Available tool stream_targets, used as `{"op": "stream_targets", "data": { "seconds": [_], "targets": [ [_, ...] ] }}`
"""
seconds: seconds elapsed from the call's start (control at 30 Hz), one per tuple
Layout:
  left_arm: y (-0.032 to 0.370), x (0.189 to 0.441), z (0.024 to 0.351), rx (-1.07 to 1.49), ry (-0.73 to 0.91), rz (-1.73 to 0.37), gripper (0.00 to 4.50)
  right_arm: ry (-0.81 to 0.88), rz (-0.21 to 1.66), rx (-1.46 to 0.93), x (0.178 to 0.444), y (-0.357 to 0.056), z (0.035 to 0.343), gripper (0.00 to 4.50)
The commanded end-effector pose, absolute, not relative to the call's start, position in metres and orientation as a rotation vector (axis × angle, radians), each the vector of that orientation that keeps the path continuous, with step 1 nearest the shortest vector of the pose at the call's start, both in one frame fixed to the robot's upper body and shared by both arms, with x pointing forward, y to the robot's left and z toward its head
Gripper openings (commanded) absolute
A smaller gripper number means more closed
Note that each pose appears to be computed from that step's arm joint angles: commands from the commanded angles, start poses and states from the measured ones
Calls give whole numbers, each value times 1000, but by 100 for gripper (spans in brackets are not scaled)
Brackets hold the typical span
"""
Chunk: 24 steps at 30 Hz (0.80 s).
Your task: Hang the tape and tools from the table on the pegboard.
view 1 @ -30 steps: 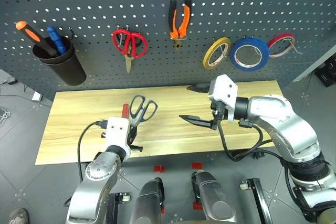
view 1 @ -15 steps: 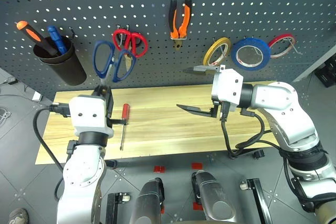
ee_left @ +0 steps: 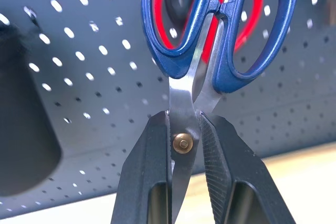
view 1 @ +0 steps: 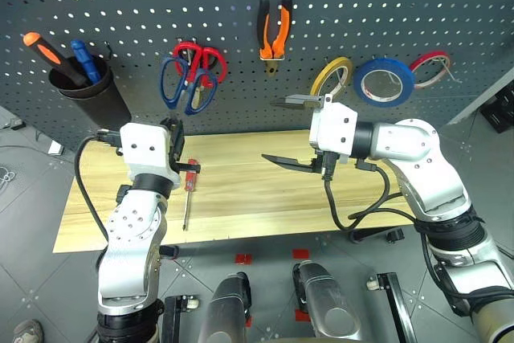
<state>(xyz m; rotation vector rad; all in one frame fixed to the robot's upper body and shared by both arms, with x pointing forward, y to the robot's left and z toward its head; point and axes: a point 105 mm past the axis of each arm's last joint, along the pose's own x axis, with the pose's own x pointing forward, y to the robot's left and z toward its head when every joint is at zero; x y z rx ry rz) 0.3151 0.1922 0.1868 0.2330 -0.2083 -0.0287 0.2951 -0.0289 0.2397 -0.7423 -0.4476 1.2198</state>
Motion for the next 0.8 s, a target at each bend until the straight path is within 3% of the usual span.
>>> {"op": "stream_targets", "data": {
  "seconds": [0.03, 0.2, 0.43, 0.8],
  "targets": [
    [185, 316, 208, 266, -312, -54, 50, -519, 1230, -746, 287, -23, 251, 450],
    [181, 309, 219, 314, -373, -59, 50, -536, 1231, -712, 283, -21, 255, 450],
    [172, 275, 204, 316, -341, -33, 50, -534, 1223, -695, 283, -23, 255, 450],
    [171, 302, 220, 313, -365, -9, 50, -544, 1237, -682, 286, -17, 257, 450]
  ]
}}
